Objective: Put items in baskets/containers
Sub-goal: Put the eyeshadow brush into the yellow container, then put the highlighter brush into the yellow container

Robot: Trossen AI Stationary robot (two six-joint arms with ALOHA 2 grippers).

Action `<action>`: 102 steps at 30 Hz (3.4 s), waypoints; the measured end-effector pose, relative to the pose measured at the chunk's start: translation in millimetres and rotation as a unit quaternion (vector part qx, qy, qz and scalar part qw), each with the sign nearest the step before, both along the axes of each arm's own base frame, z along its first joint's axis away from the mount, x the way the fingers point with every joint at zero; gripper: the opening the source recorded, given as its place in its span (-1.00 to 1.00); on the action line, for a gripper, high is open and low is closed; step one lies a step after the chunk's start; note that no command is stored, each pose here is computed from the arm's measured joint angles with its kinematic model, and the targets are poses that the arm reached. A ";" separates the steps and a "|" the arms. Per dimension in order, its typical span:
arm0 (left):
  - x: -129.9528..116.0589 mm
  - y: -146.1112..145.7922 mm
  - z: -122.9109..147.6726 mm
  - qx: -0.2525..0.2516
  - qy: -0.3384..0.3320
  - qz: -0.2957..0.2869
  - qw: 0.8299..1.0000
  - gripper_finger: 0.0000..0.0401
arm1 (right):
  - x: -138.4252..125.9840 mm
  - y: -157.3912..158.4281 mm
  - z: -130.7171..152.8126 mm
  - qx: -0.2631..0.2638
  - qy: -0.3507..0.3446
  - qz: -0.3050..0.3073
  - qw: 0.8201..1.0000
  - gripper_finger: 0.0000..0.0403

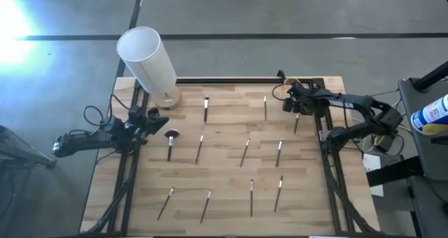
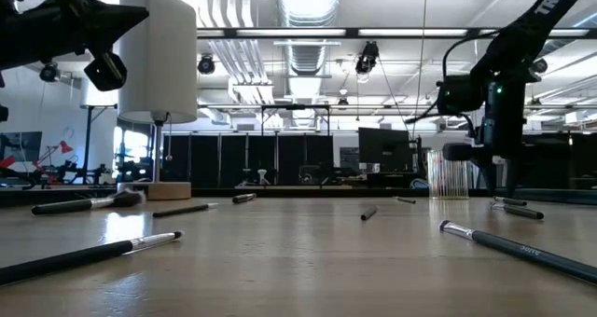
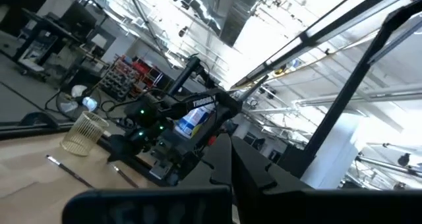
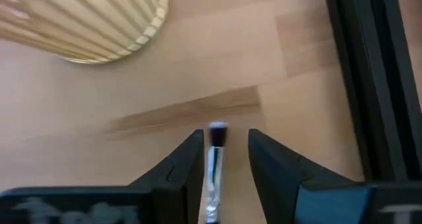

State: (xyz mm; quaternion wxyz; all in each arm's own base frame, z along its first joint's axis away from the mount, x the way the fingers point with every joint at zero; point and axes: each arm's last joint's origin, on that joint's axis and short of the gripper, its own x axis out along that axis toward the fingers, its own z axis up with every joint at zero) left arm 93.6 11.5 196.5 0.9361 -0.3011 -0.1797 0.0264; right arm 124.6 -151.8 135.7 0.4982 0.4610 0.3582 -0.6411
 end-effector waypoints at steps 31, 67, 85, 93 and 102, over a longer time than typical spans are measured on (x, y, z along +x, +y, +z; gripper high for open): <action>-0.9 4.0 -0.3 -0.050 -0.008 0.058 0.997 -1.00 | 9.8 36.4 61.0 -0.150 -0.127 0.115 0.974 -0.96; 4.1 9.9 -6.6 -0.059 0.031 0.158 0.985 -1.00 | 33.5 -23.6 111.3 -0.512 0.030 0.110 0.851 -0.96; 4.5 11.4 -10.2 -0.085 0.041 0.179 0.979 -1.00 | 48.0 -38.1 56.9 -0.450 0.023 0.086 0.888 -0.95; 7.1 11.0 -19.8 -0.100 0.086 0.166 0.977 -1.00 | 43.2 -33.6 72.1 -0.426 0.040 0.091 0.899 -0.73; 10.4 9.9 -27.8 -0.120 0.124 0.138 0.975 -1.00 | 48.9 -34.7 96.2 -0.351 -0.001 0.121 0.928 -0.64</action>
